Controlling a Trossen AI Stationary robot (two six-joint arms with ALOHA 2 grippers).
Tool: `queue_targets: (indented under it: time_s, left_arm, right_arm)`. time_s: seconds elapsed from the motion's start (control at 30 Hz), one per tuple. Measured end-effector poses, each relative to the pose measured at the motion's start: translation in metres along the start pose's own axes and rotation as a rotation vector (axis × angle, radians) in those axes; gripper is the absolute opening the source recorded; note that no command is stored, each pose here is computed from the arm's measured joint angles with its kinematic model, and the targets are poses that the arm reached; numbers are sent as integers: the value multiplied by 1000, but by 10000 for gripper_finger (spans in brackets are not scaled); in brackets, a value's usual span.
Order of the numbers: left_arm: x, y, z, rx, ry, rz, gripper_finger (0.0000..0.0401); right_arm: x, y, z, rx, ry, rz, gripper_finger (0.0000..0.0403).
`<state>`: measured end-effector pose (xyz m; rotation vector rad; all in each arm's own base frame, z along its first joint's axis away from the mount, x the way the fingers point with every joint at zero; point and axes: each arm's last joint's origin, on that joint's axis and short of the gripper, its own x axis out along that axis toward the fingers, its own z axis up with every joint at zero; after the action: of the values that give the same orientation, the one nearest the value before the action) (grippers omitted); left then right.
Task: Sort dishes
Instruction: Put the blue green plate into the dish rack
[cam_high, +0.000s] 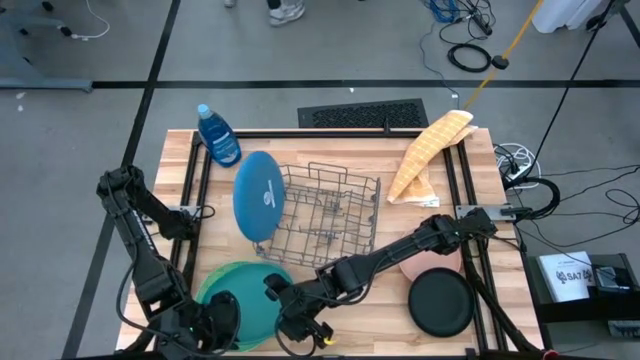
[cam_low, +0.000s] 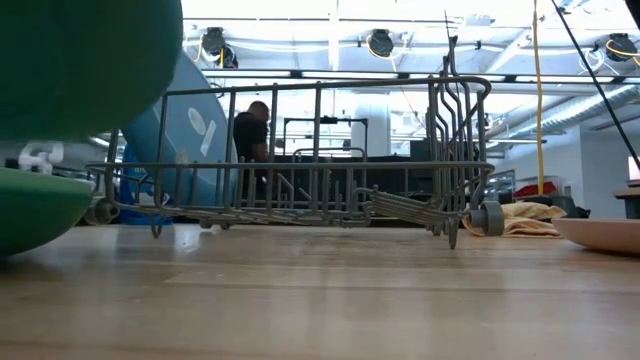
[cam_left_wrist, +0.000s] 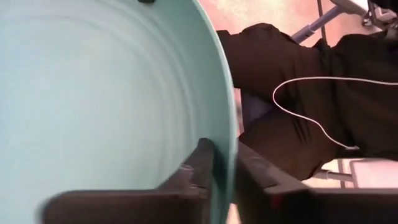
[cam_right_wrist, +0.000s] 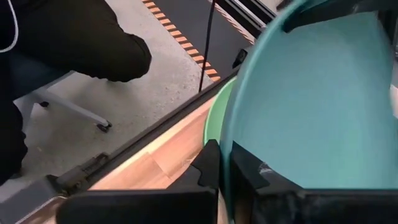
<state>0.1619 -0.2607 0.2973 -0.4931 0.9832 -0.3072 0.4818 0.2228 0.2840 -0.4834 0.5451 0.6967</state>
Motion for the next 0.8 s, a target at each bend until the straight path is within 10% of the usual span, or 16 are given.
queue_targets:
  time_s: [0.37, 0.57, 0.8]
  left_arm:
    - [-12, -16, 11, 57, -101, -191, 2]
    - [-32, -23, 22, 117, -223, -226, 1]
    - [-55, -26, 36, 176, -448, -113, 1]
  right_arm:
    - [-24, 22, 32, -87, -76, -82, 113]
    - [-93, 43, 69, -208, -25, -355, 211]
    - [-203, 76, 97, -185, -16, -571, 228]
